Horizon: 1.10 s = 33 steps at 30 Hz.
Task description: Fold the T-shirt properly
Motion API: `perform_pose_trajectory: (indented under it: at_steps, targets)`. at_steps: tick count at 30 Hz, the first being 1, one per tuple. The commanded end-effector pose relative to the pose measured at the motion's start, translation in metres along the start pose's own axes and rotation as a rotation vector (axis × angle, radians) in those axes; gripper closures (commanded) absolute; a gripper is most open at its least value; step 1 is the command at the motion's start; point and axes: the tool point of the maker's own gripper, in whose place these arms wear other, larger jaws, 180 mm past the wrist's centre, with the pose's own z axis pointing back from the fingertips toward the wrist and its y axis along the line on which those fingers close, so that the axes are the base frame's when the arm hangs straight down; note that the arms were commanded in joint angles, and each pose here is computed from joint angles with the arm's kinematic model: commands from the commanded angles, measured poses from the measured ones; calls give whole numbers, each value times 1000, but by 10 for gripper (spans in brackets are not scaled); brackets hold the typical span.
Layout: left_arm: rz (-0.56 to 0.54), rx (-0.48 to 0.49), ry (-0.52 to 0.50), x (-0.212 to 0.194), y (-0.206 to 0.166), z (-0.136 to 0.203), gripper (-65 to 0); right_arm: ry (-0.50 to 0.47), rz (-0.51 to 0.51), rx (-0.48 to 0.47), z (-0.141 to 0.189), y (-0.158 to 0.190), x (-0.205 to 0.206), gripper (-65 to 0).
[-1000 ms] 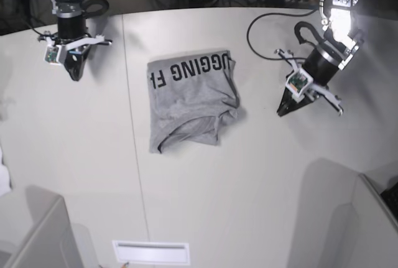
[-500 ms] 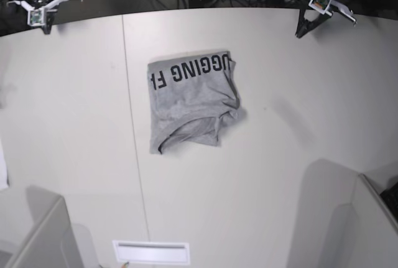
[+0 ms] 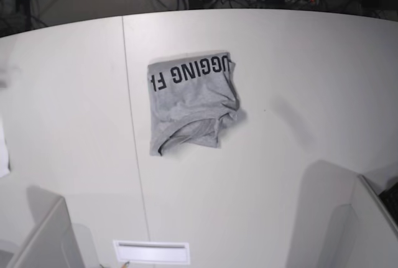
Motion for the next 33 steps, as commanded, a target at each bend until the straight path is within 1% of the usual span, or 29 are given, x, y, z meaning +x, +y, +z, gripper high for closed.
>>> perform_pose_trajectory:
  at_steps: [1, 3, 4, 6, 7, 8, 10, 12, 14, 15, 16, 18, 20, 22, 24, 25, 31, 33]
  targets:
    - [47, 15, 5, -11, 0, 1, 0, 9, -18, 0, -5, 3, -2, 0]
    - [115, 38, 59, -34, 1, -12, 0, 54, -79, 39, -20, 27, -12, 0]
    - [135, 47, 88, -43, 5, -15, 0, 79, -90, 52, -25, 37, -19, 0]
    - [187, 63, 142, -61, 6, -19, 0, 140, -85, 72, -34, 54, -41, 0]
    - [206, 65, 153, -64, 5, -24, 0, 161, -86, 77, -39, 62, -47, 0]
    - [215, 64, 169, -67, 6, -28, 0, 204, -86, 73, -44, 69, -63, 0]
    - [206, 35, 218, -74, 5, -35, 0, 280, -84, 47, -58, 76, -87, 0]
    - [190, -18, 265, -80, -3, -43, 0, 379, -90, 9, -72, 80, -114, 0]
    - [184, -77, 321, -88, -15, -48, 0, 487, -70, -53, -81, 72, -144, 0]
    - [178, -114, 360, -92, -23, -52, 0, 514, -57, -85, -87, 66, -151, 0]
    - [171, -144, 402, -96, -30, -55, 0, 511, -43, -107, -92, 65, -154, 0]
    - [139, -189, 469, -101, -36, -63, 0, 440, -15, -122, -101, 63, -148, 0]
    - [118, -203, 504, -101, -37, -73, 0, 322, -11, -91, -111, 70, -129, 0]
    - [112, -215, 503, -94, -41, -88, 0, 259, -17, -76, -117, 75, -115, 0]
    - [124, -227, 488, -89, -52, -98, 0, 243, -18, -81, -123, 72, -105, 0]
    - [123, -230, 491, -89, -54, -98, 0, 240, -16, -84, -125, 70, -103, 0]
    - [117, -235, 483, -87, -54, -100, 0, 221, -18, -86, -130, 69, -92, 0]
    - [119, -226, 463, -80, -51, -108, 0, 213, -13, -97, -132, 60, -88, 0]
